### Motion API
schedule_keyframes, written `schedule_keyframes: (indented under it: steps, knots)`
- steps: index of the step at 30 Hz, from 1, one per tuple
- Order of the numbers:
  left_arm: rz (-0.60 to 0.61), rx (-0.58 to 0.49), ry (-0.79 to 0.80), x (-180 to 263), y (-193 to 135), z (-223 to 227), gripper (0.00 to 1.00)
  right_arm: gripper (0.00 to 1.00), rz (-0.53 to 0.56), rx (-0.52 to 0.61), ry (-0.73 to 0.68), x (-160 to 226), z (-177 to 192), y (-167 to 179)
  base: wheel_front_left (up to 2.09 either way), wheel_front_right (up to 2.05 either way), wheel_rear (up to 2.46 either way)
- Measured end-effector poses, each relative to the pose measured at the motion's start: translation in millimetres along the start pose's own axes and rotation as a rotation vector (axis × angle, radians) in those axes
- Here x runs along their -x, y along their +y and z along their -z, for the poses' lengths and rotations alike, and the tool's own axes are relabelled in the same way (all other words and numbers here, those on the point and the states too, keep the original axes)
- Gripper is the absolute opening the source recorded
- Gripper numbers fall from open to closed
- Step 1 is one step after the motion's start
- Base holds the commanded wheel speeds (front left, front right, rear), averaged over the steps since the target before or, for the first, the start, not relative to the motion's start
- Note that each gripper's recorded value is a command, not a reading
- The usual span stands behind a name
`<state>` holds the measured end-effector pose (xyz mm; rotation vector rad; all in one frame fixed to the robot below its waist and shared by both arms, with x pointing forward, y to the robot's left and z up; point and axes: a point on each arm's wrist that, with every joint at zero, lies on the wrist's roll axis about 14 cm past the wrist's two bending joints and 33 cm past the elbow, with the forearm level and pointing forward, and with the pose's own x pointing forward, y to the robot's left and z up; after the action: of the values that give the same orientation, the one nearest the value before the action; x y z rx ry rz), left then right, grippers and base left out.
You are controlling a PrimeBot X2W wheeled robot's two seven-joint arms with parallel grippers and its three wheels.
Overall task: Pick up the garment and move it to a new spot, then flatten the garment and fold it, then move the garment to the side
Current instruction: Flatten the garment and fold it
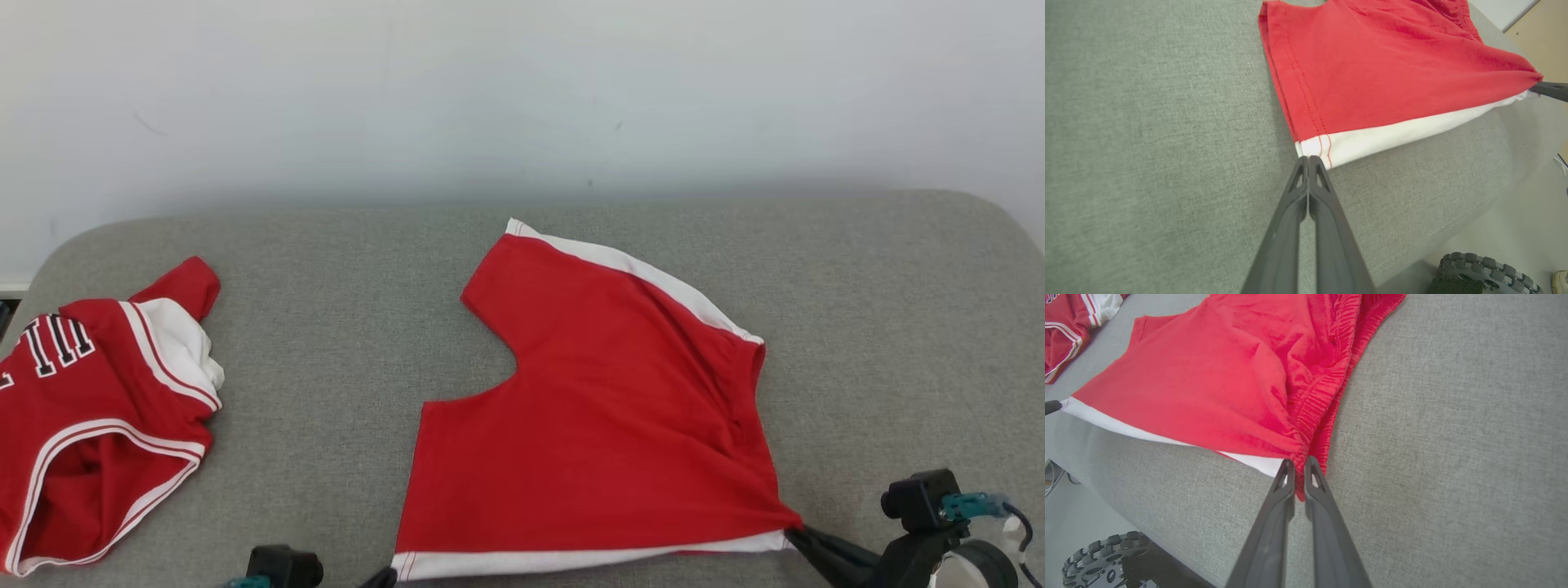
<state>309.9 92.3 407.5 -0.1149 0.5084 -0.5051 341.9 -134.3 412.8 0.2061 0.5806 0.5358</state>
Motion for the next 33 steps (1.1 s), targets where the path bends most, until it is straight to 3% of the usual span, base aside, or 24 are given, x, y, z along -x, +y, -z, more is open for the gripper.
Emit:
schedule_keyframes:
  steps: [14,16,17,19,20,29,33]
  knots:
    - [-0.029,0.048,0.075,12.8,-4.1,21.4,0.00,0.00,0.012,-0.005,0.143,6.9,34.3,7.3,0.00,0.00,0.00]
    - [-0.031,0.053,0.080,12.9,-4.2,22.0,0.00,0.04,0.014,-0.006,0.147,6.6,35.0,8.2,0.00,0.00,0.00]
    - [-0.032,0.055,0.083,12.9,-4.4,22.5,0.00,0.25,0.015,-0.006,0.153,6.7,35.7,8.1,0.00,0.00,0.00]
    - [-0.034,0.062,0.088,12.6,-4.6,23.3,0.00,0.47,0.015,-0.005,0.156,7.0,36.3,8.2,0.00,0.00,0.00]
    - [-0.047,0.083,0.083,12.1,-3.0,22.1,1.00,1.00,0.015,-0.011,0.158,7.2,35.8,8.5,0.00,0.00,0.00]
    - [-0.074,0.179,-0.010,19.1,0.7,3.6,1.00,1.00,-0.027,-0.137,0.071,17.5,16.5,17.9,0.00,0.00,0.00]
    - [-0.114,0.170,-0.072,24.7,14.9,-13.0,1.00,1.00,-0.033,-0.108,0.064,30.4,10.8,15.4,0.00,0.00,0.00]
